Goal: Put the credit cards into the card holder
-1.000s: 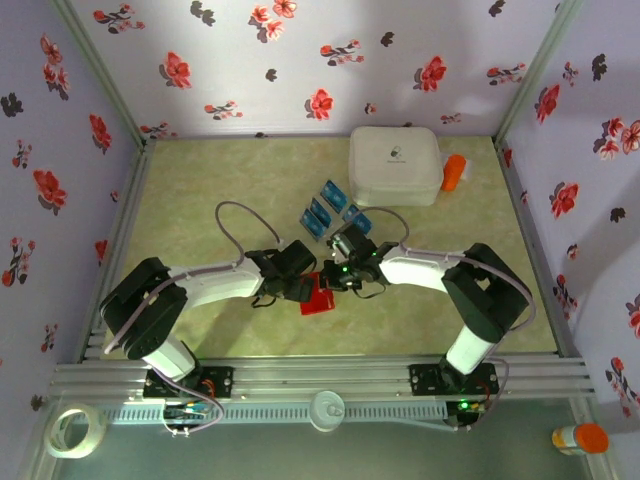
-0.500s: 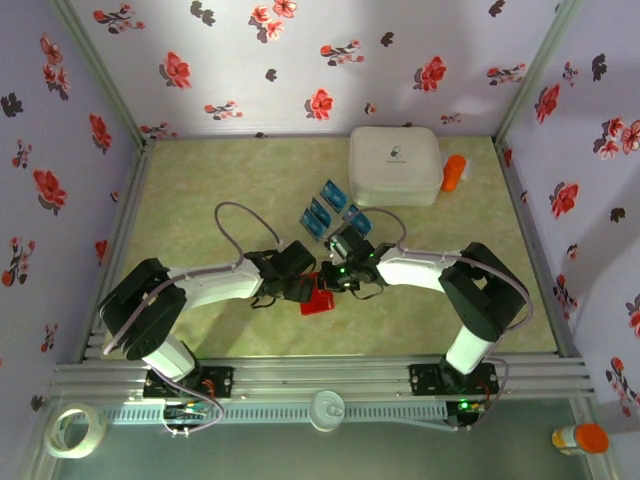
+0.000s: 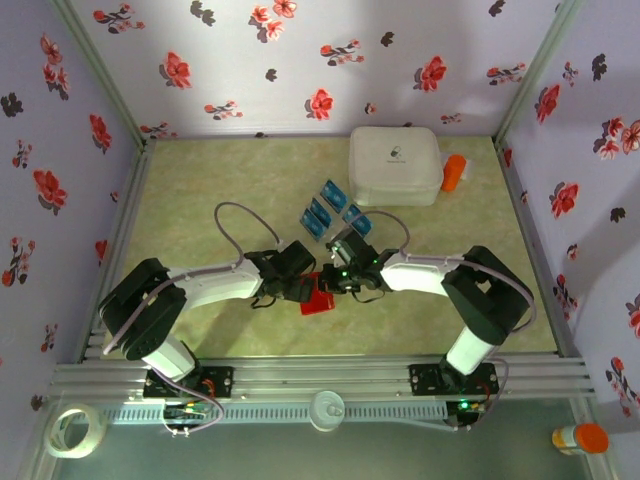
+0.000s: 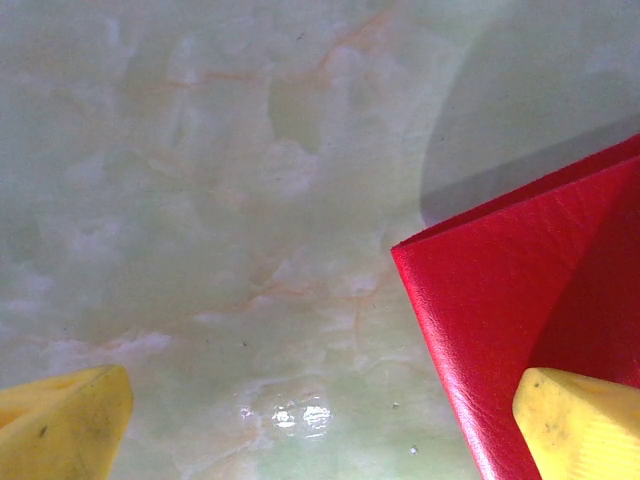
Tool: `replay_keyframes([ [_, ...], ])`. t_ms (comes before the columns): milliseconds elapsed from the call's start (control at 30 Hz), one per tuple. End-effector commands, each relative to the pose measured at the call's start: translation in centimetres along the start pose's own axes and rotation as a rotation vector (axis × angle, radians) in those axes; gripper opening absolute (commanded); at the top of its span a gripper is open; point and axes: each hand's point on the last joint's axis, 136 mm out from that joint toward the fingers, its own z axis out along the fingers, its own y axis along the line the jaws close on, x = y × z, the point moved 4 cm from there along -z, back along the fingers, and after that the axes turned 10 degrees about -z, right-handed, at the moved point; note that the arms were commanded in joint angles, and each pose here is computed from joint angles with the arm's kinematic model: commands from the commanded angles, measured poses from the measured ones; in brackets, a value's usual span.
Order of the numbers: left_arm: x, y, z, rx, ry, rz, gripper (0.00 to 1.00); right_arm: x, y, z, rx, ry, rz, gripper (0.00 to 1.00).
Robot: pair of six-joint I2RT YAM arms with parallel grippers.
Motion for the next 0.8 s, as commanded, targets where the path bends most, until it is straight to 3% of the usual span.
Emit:
replay_keyframes([
  [0,2.1,1.5,0.9,-0.072,0.066,0.039,1.0,4.1,-2.3,0.8,0.096,0.13,0.026,0.0],
  [767,2.0,1.4,0.9,-0.068,0.062,0.026,1.0,8.9,-3.6,0.9,0.211,0.246,-0.073,0.0],
])
